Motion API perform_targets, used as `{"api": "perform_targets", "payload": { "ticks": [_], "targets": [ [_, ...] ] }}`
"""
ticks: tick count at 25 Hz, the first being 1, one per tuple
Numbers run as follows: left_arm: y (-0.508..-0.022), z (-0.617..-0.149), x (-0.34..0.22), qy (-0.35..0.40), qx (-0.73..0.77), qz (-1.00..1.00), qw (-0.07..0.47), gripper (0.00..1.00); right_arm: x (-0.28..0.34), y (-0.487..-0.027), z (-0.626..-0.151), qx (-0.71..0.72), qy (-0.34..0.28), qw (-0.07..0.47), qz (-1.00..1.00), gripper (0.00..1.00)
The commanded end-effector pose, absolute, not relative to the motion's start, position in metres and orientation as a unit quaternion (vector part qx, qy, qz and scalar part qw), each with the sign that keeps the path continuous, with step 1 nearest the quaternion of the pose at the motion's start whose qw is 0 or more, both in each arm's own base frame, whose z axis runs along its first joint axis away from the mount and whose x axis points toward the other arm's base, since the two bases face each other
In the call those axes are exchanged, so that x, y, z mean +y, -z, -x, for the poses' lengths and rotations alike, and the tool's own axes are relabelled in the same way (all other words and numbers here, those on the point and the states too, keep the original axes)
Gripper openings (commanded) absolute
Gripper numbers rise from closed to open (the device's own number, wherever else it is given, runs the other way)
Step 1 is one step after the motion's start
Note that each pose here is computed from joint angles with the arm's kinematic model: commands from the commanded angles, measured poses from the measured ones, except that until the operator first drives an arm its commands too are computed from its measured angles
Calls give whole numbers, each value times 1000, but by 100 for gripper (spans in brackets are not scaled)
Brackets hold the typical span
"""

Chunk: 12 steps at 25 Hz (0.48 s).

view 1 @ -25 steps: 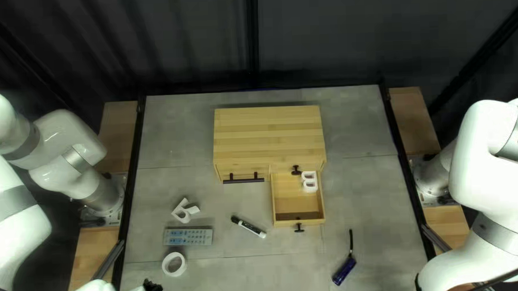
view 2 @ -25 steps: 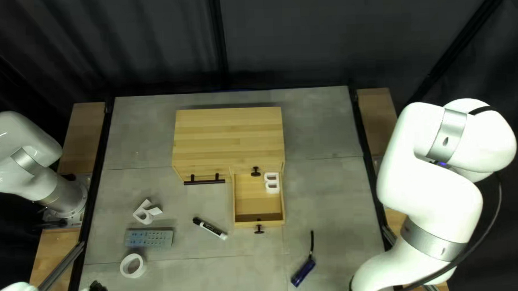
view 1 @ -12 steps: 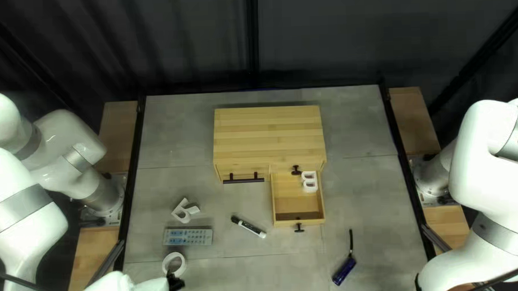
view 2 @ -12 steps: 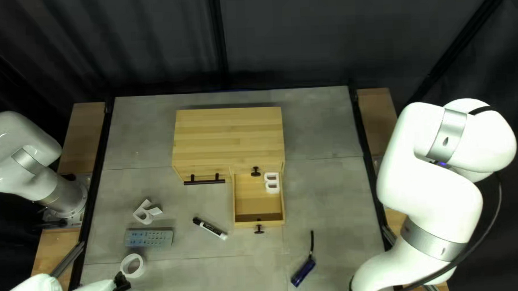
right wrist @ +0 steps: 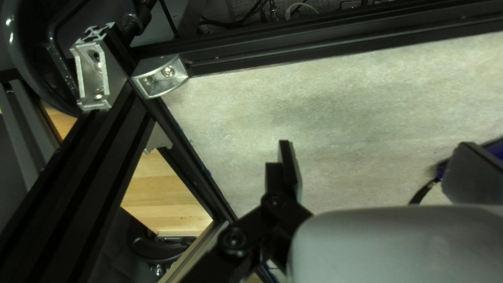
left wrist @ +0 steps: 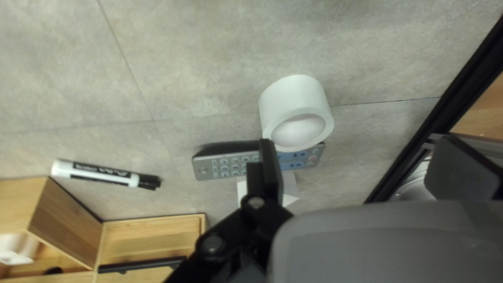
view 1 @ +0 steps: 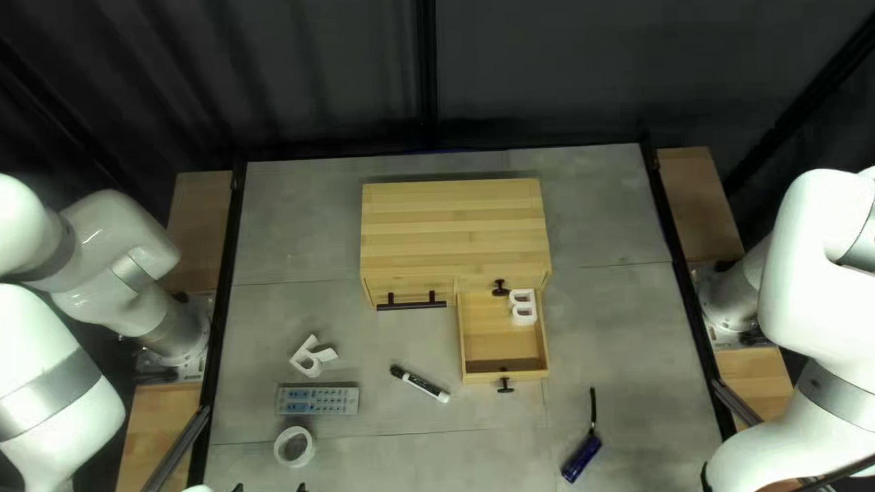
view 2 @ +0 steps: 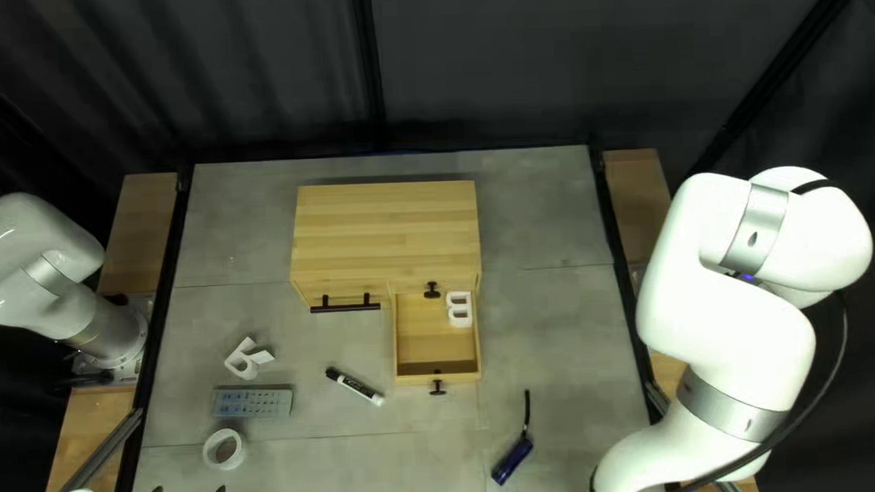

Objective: Open drawers and place objects into drawer and close

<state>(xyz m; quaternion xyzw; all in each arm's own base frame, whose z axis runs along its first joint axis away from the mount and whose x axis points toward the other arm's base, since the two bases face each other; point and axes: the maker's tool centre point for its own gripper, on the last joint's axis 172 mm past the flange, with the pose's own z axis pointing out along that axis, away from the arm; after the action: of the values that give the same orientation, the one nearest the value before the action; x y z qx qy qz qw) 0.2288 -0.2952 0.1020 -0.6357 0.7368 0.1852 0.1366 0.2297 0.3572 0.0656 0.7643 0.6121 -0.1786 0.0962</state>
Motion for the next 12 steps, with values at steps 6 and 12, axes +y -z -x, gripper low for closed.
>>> {"api": "perform_targets", "payload": {
  "ticks": [6,12],
  "targets": [
    [-87,-243,-269,-194,749,618,139,100,357,-66,-230,612,179,96,-764,100],
    [-86,-247,-269,-197,760,603,137,100,357,-66,-230,612,179,96,-764,100]
  ]
}}
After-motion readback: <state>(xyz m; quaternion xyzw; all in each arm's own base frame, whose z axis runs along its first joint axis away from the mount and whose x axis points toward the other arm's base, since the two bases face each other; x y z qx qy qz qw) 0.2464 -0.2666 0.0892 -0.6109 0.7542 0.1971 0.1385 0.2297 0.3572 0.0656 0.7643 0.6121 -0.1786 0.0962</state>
